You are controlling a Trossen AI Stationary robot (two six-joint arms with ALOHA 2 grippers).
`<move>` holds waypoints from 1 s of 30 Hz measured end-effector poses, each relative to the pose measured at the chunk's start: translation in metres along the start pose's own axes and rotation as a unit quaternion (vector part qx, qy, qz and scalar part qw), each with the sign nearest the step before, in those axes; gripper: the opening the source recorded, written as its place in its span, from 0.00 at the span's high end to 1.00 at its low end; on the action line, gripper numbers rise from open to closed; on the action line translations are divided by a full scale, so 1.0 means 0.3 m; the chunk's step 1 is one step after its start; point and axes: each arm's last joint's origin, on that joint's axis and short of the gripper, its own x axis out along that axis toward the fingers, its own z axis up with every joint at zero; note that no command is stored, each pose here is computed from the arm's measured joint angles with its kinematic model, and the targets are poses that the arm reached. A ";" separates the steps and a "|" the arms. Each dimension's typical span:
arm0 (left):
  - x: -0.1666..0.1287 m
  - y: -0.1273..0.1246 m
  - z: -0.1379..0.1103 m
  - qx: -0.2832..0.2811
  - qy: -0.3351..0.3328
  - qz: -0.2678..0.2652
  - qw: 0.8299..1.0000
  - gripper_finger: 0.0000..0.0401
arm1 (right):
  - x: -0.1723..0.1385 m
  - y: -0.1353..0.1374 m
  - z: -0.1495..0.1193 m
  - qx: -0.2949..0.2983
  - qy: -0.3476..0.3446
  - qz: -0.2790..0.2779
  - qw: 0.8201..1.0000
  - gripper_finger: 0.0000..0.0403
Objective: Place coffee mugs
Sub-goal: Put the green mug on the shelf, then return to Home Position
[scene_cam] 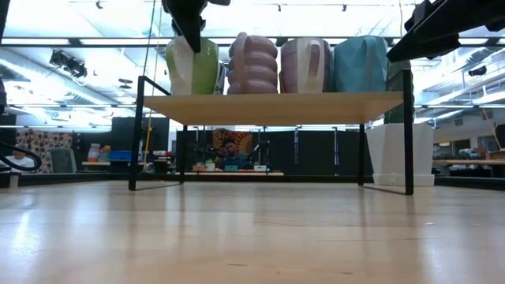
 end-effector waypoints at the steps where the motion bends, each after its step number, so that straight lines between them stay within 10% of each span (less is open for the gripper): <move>1: -0.008 0.001 -0.003 0.000 -0.001 0.000 1.000 0.54 | 0.000 0.000 0.000 0.000 0.000 0.001 1.000 0.43; 13: -0.173 -0.019 -0.036 0.057 -0.135 0.022 0.989 0.56 | -0.061 -0.018 0.060 -0.002 -0.021 0.037 0.999 0.43; 30: -0.188 0.016 -0.345 0.028 -0.399 -0.042 0.916 0.56 | -0.333 -0.202 0.103 0.005 -0.170 0.051 0.984 0.52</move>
